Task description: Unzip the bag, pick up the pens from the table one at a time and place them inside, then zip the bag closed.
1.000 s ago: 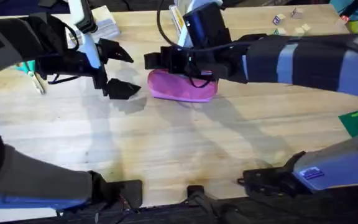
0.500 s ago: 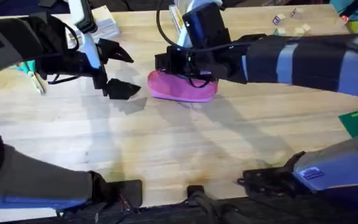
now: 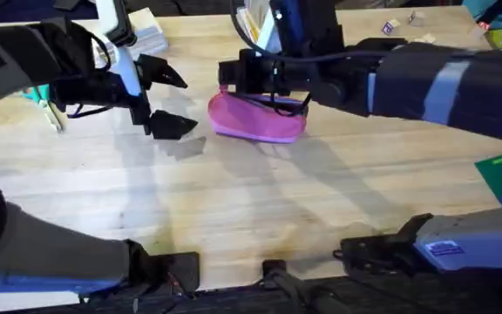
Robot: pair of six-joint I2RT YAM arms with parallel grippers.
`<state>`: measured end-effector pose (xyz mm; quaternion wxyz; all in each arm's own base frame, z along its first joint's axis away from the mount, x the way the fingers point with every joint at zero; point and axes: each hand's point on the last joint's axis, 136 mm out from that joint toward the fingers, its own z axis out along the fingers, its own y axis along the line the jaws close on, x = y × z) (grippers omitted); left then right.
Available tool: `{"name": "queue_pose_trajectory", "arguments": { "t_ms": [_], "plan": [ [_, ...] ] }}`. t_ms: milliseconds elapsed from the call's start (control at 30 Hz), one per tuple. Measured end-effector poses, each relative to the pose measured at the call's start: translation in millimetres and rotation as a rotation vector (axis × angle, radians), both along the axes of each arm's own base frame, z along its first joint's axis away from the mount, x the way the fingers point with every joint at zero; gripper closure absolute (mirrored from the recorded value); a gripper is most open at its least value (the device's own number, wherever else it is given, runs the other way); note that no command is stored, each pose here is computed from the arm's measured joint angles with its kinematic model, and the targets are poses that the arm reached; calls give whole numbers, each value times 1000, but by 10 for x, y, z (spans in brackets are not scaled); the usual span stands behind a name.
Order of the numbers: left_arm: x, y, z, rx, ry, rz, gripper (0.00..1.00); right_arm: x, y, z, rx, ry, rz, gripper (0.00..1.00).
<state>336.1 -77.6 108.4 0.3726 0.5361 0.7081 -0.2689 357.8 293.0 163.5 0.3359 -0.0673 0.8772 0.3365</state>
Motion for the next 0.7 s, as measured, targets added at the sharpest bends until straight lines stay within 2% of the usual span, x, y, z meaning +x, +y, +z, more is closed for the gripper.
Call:
{"name": "queue_pose_trajectory", "arguments": {
  "t_ms": [267,433,567,700],
  "plan": [
    [-1,-7,9,-6,-1,-1,8,1,-13,20,-3,-7,1,972],
    [-1,-54,60,-41,-10,-10,8,-1,-12,20,-3,-7,2,972],
    [-12,-163,63,-60,-12,-41,8,-17,8,18,-5,-9,9,972],
    [-39,-355,-26,-94,12,-94,7,-62,62,18,-8,-12,25,972]
  ]
}}
